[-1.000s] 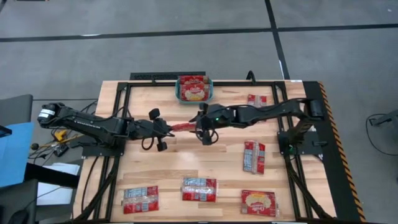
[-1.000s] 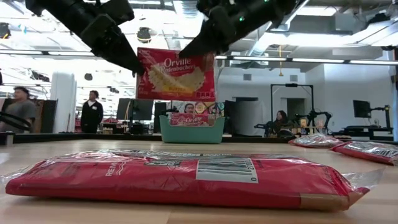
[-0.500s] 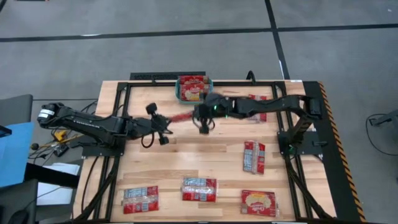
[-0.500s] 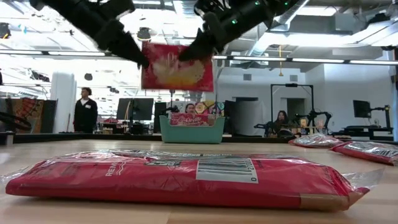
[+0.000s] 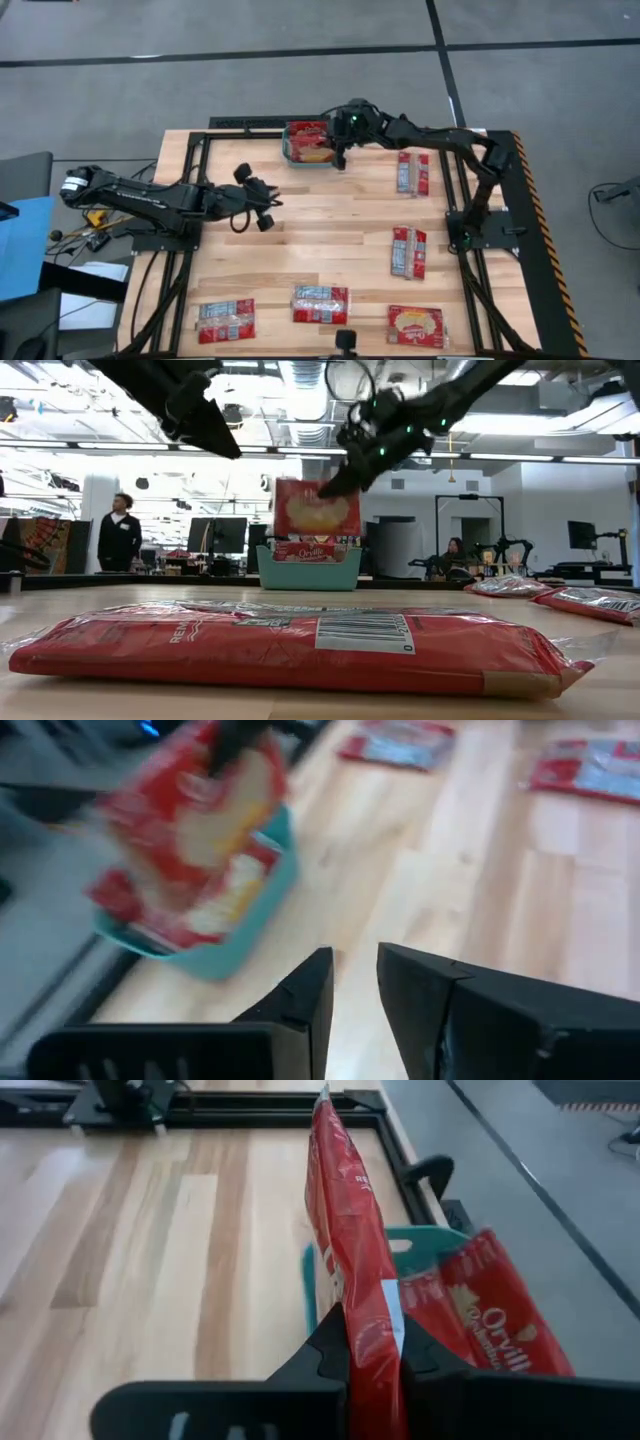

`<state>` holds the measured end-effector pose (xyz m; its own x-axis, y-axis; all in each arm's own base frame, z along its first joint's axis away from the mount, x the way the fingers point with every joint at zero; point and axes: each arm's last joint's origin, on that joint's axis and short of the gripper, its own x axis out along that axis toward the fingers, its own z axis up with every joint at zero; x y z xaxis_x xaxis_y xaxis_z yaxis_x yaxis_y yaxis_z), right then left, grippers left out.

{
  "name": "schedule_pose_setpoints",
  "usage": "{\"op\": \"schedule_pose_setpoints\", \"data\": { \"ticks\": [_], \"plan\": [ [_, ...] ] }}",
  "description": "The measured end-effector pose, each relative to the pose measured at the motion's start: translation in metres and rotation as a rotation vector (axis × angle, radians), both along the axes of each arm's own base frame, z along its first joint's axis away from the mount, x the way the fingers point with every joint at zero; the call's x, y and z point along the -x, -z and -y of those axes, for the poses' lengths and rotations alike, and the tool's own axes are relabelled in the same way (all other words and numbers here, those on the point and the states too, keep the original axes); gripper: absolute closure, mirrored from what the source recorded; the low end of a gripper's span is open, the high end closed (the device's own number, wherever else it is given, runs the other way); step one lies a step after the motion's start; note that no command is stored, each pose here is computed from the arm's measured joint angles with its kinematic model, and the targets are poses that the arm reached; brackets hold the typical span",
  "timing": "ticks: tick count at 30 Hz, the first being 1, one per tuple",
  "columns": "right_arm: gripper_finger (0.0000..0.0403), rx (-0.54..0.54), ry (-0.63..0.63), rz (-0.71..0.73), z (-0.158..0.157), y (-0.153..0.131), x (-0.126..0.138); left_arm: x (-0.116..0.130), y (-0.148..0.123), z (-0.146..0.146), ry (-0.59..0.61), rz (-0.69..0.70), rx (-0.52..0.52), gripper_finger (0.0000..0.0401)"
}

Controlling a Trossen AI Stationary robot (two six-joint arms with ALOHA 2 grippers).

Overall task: Sort popcorn bags into baskets
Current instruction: Put the red popcorn bag into the green basket

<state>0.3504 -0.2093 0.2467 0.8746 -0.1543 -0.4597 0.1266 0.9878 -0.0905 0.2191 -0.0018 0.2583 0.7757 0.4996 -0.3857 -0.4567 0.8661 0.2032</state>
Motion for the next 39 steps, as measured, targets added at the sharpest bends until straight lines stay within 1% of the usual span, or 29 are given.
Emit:
{"op": "schedule_pose_setpoints", "data": {
  "ticks": [2,4,8,11,17,20,22,27,31,33,35,37,39],
  "plan": [
    [0.0373,0.002,-0.004,0.029,0.009,0.006,-0.002,-0.006,0.006,-0.001,0.023,-0.016,0.028,0.0327],
    [0.0373,-0.006,-0.007,0.044,0.015,0.012,-0.003,-0.011,0.014,-0.004,0.015,-0.057,0.031,0.0328],
    [0.0373,-0.02,-0.035,0.047,0.022,0.029,-0.009,-0.02,0.028,-0.011,-0.017,-0.12,0.028,0.0328],
    [0.0373,-0.039,-0.048,0.042,0.028,0.036,-0.01,-0.025,0.036,-0.015,-0.038,-0.143,0.042,0.0329],
    [0.0373,-0.074,-0.046,0.017,0.037,0.053,-0.012,-0.031,0.046,-0.02,-0.051,-0.179,0.05,0.0329],
    [0.0373,-0.081,-0.05,0.012,0.04,0.061,-0.014,-0.031,0.046,-0.023,-0.064,-0.174,0.051,0.0329],
    [0.0373,-0.108,-0.055,-0.003,0.041,0.066,-0.012,-0.031,0.045,-0.026,-0.076,-0.164,0.051,0.0329],
    [0.0371,-0.11,-0.066,-0.019,0.039,0.066,-0.012,-0.032,0.042,-0.034,-0.104,-0.123,0.051,0.0329],
    [0.0343,-0.146,-0.044,-0.02,0.04,0.067,-0.011,-0.033,0.039,-0.045,-0.119,-0.08,0.069,0.0329],
    [0.0337,-0.159,-0.03,-0.034,0.042,0.074,-0.012,-0.034,0.038,-0.049,-0.113,-0.06,0.087,0.0329],
    [0.0335,-0.2,-0.005,-0.054,0.042,0.078,-0.01,-0.034,0.037,-0.052,-0.102,-0.052,0.101,0.0329],
    [0.0329,-0.193,-0.003,-0.043,0.043,0.079,-0.012,-0.033,0.037,-0.053,-0.098,-0.053,0.108,0.0329],
    [0.0316,-0.209,0.007,-0.054,0.042,0.08,-0.011,-0.033,0.037,-0.053,-0.098,-0.053,0.108,0.0329]
  ]
}}
